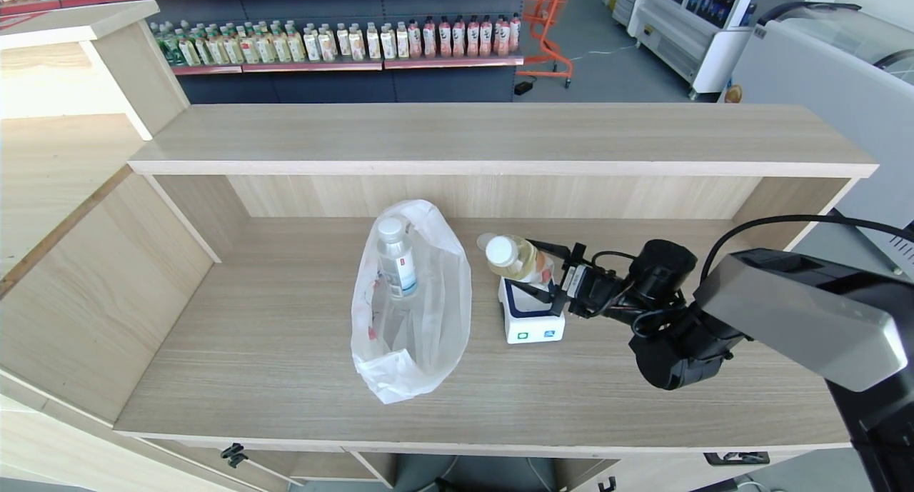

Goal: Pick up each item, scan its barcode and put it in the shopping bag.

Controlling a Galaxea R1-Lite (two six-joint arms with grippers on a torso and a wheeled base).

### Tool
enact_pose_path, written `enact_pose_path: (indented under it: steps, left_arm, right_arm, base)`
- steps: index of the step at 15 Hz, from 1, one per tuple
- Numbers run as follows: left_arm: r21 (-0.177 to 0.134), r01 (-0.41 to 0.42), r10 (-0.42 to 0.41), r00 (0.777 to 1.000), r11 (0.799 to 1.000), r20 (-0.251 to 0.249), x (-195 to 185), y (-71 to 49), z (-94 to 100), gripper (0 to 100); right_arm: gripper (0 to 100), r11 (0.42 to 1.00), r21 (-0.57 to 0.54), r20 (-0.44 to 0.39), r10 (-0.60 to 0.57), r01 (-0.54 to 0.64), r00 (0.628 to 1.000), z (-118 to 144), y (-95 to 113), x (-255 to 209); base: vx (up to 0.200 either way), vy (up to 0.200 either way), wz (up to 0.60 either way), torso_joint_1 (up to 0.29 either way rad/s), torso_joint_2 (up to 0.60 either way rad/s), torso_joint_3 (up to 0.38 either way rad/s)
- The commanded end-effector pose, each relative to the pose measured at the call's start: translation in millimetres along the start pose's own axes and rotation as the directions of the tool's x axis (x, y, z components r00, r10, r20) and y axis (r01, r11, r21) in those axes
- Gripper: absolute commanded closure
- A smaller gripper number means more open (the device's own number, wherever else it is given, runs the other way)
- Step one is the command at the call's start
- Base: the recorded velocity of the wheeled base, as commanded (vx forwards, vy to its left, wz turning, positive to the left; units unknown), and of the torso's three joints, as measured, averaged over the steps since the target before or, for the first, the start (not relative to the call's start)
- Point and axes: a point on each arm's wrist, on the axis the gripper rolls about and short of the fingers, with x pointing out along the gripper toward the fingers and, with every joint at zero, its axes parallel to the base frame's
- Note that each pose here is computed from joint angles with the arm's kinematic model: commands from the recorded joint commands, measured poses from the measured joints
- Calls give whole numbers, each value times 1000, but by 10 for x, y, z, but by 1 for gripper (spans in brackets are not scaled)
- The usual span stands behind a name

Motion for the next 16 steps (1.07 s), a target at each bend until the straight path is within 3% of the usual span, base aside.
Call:
enact_pose_path:
  steps: [1,6,8,11,13,16]
  left_arm:
    - [0,0,0,1000,1000,-2,1,0,0,0]
    - [0,0,0,1000,1000,-1,0,0,-1,0]
    - [0,0,0,1000,1000,-2,1,0,0,0]
    - [0,0,0,1000,1000,-1,0,0,-1,0]
    - [0,0,0,1000,1000,-2,1,0,0,0]
    - [0,1,-1,1000,1000,0,0,0,-1,0]
  right_arm:
    - [100,1000,-2,2,-2,2,1000,14,-13,1]
    - [100,1000,-16,6,-17,17,1000,82,-126,-36]
    - [100,999,23,23,-35,35,999,311,-306,-93]
    - [100,978,201,43,-61,51,997,818,-543,-269]
    - [100,903,417,-7,-108,101,994,1080,-580,-439]
    - [100,804,543,-114,-216,243,970,1118,-592,-480]
  base:
    - [0,0,0,0,0,0]
    - [0,0,0,0,0,0]
    - [0,0,0,0,0,0]
    - [0,0,0,0,0,0]
    - [0,0,0,0,0,0]
    - [0,0,0,0,0,0]
